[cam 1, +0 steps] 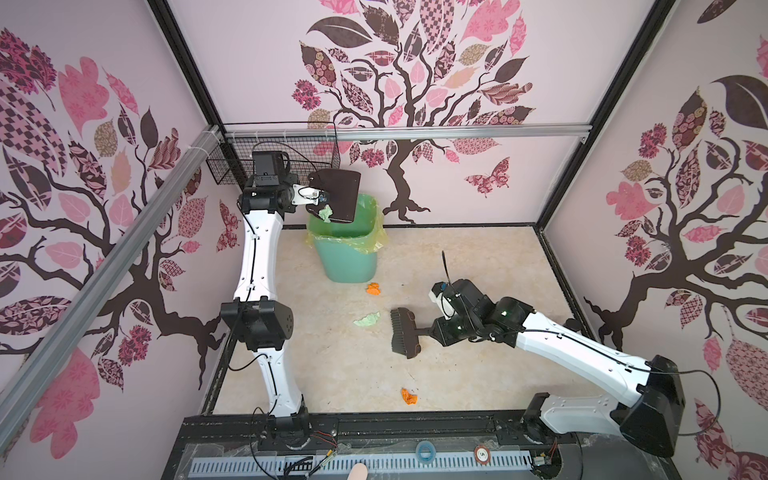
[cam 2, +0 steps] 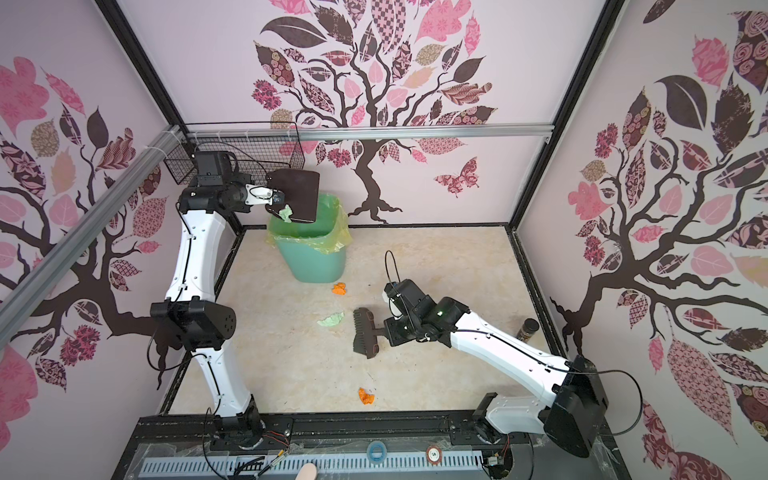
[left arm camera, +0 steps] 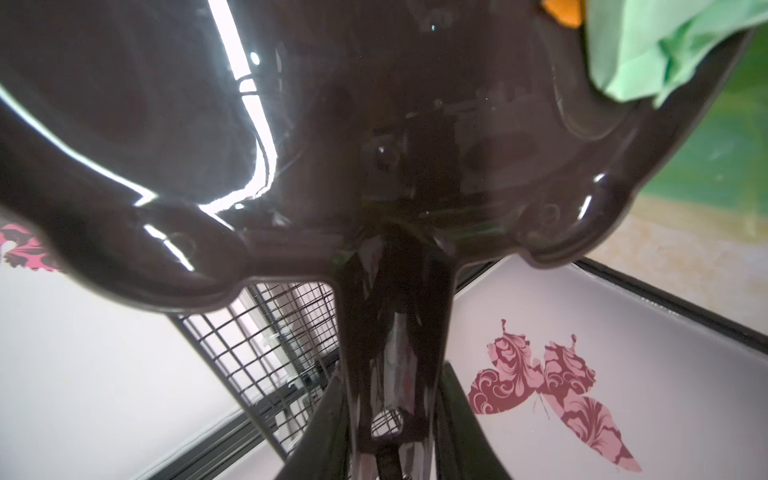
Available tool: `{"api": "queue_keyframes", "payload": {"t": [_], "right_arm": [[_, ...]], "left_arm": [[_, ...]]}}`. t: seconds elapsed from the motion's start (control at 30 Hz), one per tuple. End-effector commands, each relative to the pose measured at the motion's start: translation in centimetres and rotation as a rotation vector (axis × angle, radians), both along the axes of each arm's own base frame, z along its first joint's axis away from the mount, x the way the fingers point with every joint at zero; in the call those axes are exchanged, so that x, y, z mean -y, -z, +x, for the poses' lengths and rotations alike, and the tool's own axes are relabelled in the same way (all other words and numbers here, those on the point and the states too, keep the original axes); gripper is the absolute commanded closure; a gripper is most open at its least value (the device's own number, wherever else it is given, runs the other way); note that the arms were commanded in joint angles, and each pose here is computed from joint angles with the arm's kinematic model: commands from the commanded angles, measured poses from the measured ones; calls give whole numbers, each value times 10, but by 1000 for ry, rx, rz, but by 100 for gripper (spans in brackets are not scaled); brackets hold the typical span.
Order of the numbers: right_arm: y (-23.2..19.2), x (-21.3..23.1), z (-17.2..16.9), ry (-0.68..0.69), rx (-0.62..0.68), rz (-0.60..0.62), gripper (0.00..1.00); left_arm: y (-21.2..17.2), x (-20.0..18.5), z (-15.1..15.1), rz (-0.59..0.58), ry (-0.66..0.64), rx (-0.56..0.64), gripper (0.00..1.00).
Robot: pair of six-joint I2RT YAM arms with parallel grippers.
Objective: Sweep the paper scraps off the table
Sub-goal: 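Tilt the dustpan with the left gripper to dump scraps into the bin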
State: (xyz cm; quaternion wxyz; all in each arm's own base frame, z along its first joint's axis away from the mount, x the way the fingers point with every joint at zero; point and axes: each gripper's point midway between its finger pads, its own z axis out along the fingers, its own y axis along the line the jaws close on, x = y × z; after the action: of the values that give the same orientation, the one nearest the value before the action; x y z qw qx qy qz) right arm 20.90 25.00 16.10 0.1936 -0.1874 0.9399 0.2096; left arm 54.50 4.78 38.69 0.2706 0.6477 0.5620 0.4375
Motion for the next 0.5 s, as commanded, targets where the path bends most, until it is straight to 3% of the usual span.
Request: {"api": "queue_keyframes", "payload": {"t": [0.0, 0.27, 0.47], "right_arm": [[46, 48, -31, 1, -144, -255, 100], [44, 52, -33, 6, -132, -253, 100], [39, 57, -33, 12, -118, -264, 100]], "left_arm": [[-26, -1, -4, 99, 36, 84, 100], [-28, 7, -13, 168, 75, 90, 100], [-58, 16, -20, -33, 21, 103, 100]]}}
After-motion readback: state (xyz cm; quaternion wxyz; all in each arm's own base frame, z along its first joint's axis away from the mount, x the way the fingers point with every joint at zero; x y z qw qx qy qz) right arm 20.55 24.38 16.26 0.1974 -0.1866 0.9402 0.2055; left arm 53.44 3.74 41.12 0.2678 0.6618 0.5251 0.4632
